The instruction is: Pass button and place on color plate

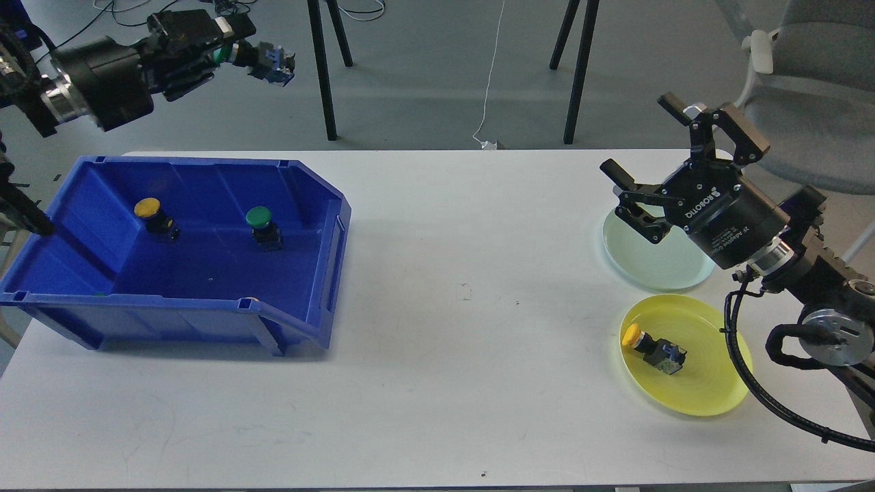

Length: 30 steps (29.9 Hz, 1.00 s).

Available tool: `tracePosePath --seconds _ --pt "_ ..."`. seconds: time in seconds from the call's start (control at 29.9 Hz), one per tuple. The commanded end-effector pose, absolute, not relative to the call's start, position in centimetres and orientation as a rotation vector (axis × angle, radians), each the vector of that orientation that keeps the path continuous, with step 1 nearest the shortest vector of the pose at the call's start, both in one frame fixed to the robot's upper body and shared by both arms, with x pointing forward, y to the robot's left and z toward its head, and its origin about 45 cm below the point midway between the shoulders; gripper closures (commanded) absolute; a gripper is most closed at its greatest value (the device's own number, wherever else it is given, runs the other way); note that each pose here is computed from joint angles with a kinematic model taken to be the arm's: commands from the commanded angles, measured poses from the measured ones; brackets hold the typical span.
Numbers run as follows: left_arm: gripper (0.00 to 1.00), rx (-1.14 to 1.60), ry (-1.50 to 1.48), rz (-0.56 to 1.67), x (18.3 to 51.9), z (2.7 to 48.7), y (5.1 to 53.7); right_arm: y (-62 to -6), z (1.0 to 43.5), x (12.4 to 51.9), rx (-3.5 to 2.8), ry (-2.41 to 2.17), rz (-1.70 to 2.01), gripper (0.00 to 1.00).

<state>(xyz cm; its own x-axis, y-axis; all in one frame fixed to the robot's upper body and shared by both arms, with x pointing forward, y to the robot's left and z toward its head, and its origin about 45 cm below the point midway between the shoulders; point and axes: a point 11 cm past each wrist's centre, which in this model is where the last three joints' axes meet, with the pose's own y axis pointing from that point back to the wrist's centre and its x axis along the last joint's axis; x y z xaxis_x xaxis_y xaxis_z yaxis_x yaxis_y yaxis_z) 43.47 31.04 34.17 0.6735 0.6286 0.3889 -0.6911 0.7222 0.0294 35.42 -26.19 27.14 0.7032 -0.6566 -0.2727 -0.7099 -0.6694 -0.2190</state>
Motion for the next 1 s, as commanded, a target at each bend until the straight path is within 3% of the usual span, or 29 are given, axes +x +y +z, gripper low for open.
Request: tracePosePath --seconds 0.0,0.5,0.97 --pt "0.95 0.074 -0.25 0.719 43.6 31.4 27.3 -22.7 26.0 36.8 -2.693 1.025 0.228 0.01" --pt "0.95 0.037 -0.116 0.677 43.1 25.9 22.4 -13.8 24.0 40.4 -2.79 0.938 0.194 0.01" --pt "0.95 -0.003 -0.084 0.629 42.4 25.2 19.6 -12.2 23.7 40.2 -2.785 0.91 0.217 0.01"
